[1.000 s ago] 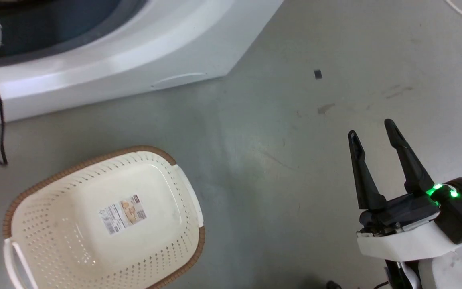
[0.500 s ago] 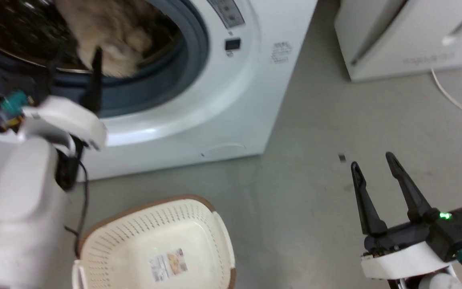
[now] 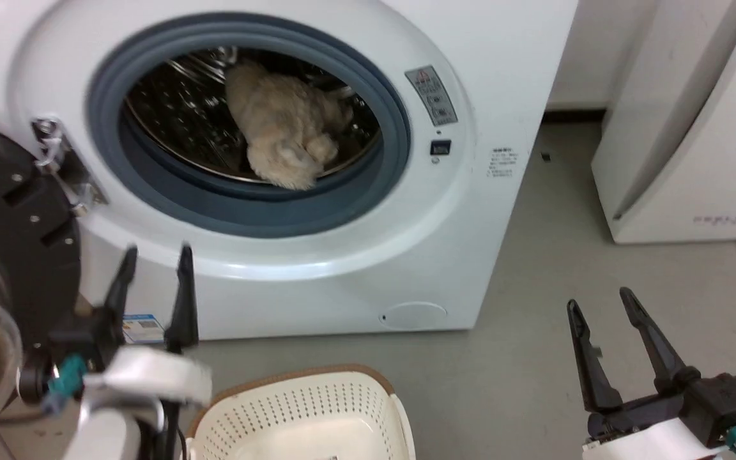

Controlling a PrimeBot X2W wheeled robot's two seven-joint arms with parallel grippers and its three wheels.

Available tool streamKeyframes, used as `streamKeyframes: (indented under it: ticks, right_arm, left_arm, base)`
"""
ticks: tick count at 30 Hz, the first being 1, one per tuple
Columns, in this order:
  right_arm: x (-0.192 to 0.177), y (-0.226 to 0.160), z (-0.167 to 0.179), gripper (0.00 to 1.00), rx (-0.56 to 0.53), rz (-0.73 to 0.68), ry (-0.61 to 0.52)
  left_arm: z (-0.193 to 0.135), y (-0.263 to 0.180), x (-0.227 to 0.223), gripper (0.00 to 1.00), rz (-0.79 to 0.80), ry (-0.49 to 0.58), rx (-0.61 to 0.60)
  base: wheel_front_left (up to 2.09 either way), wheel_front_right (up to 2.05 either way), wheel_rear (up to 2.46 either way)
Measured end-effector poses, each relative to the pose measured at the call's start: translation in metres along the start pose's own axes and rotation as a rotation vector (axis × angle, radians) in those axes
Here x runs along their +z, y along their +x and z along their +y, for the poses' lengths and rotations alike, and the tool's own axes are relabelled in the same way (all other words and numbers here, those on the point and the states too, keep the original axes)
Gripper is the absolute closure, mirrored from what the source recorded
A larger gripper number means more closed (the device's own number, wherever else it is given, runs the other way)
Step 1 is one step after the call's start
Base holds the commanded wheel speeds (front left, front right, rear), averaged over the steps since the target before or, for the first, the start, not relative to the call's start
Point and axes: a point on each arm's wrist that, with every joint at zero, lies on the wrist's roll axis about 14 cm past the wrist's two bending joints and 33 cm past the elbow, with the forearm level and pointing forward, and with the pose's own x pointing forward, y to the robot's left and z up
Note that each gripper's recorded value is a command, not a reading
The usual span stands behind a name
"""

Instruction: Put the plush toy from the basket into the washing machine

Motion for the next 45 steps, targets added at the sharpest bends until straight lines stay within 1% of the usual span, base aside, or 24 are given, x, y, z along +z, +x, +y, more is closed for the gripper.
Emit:
streamKeyframes:
  ticks: [5, 10, 12, 17, 27, 28, 45]
  right_arm:
    - [0.005, -0.007, 0.004, 0.0, 0.009, -0.011, 0.002]
    - [0.003, -0.014, 0.005, 0.0, 0.007, -0.001, 0.008]
    - [0.003, -0.015, 0.005, 0.0, 0.006, -0.001, 0.014]
    - [0.0, -0.02, 0.005, 0.0, 0.004, 0.009, 0.022]
    - [0.0, -0.022, 0.005, 0.0, 0.004, 0.01, 0.026]
    - [0.0, -0.022, 0.005, 1.0, 0.004, 0.011, 0.027]
    - [-0.003, -0.021, 0.005, 1.0, 0.005, 0.034, 0.023]
  left_arm:
    - [-0.001, -0.04, -0.011, 0.0, 0.042, 0.0, 0.028]
    - [-0.009, -0.066, -0.026, 0.0, 0.088, -0.054, 0.052]
    - [-0.012, -0.073, -0.031, 0.0, 0.104, -0.05, 0.044]
    - [-0.02, -0.086, -0.04, 0.0, 0.134, -0.053, 0.036]
    - [-0.03, -0.086, -0.037, 0.0, 0.12, -0.059, 0.017]
    - [-0.031, -0.085, -0.037, 1.0, 0.119, -0.063, 0.014]
    - [-0.03, -0.085, -0.038, 1.0, 0.135, -0.048, 0.013]
  base:
    - [0.0, 0.0, 0.0]
    - [0.0, 0.0, 0.0]
    - [0.0, 0.0, 0.0]
    - [0.0, 0.0, 0.0]
    - [0.0, 0.0, 0.0]
    - [0.0, 0.0, 0.0]
    - [0.0, 0.0, 0.0]
